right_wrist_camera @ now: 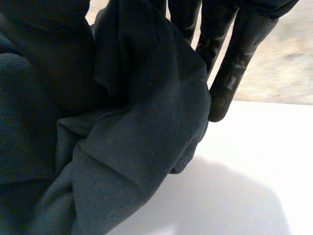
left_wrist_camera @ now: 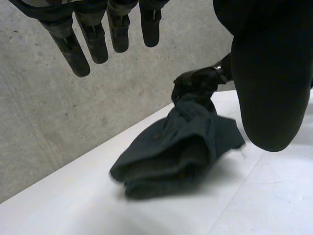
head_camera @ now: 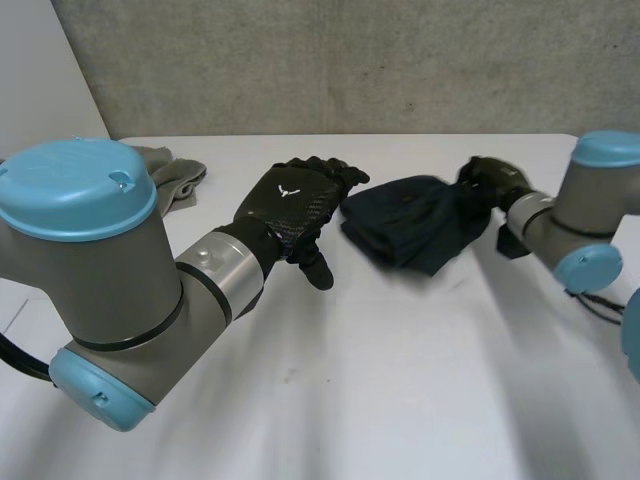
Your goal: Fold the laundry.
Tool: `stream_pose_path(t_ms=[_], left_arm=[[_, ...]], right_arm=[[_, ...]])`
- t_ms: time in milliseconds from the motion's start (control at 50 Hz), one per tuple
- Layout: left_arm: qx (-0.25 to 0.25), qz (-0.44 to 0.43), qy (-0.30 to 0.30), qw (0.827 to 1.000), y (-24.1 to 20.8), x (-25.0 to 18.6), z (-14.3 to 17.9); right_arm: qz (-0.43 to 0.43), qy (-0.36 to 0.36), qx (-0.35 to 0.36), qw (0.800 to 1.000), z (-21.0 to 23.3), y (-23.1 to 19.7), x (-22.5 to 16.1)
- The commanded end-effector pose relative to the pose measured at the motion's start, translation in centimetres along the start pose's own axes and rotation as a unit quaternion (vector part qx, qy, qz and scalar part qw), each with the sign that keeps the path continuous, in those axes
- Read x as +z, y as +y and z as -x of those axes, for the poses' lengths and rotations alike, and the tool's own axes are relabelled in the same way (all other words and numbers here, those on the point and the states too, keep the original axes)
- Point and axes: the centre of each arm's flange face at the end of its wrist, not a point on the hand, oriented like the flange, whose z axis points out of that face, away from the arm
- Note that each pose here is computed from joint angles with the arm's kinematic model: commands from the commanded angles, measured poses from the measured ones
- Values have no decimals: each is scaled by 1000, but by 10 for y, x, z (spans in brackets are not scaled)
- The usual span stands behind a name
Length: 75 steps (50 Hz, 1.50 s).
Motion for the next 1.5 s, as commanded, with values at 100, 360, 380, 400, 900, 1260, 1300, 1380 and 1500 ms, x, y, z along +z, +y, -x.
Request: stream_pose_path(t_ms=[100, 360, 380, 400, 900, 1260, 1300, 1380, 1500], left_arm=[[-6, 6, -1, 1000, 4, 1, 0], [-13, 16, 0, 1000, 11, 1, 0], [-14, 16, 0, 1000, 11, 1, 0], [-14, 17, 1, 1000, 12, 1, -1], [-13, 18, 5, 1000, 10, -4, -5], [1, -53, -23, 998, -39, -22, 13], [0, -63, -46, 997, -44, -21, 29], [9, -84, -112, 990, -51, -14, 81], [29, -111, -194, 974, -46, 1, 158]], right_arm=[[-75, 123, -11, 990, -120, -30, 26], [-110, 150, -25, 982, -201, -48, 13], [-111, 152, -26, 982, -205, -49, 11], [-112, 156, -25, 981, -210, -50, 10], [-37, 202, -95, 974, -226, -73, -24], [-140, 376, -443, 802, -91, -212, -71], [-164, 340, -445, 812, -61, -212, -71], [-192, 223, -427, 855, 11, -183, -70], [-179, -15, -385, 906, 116, -109, -103]])
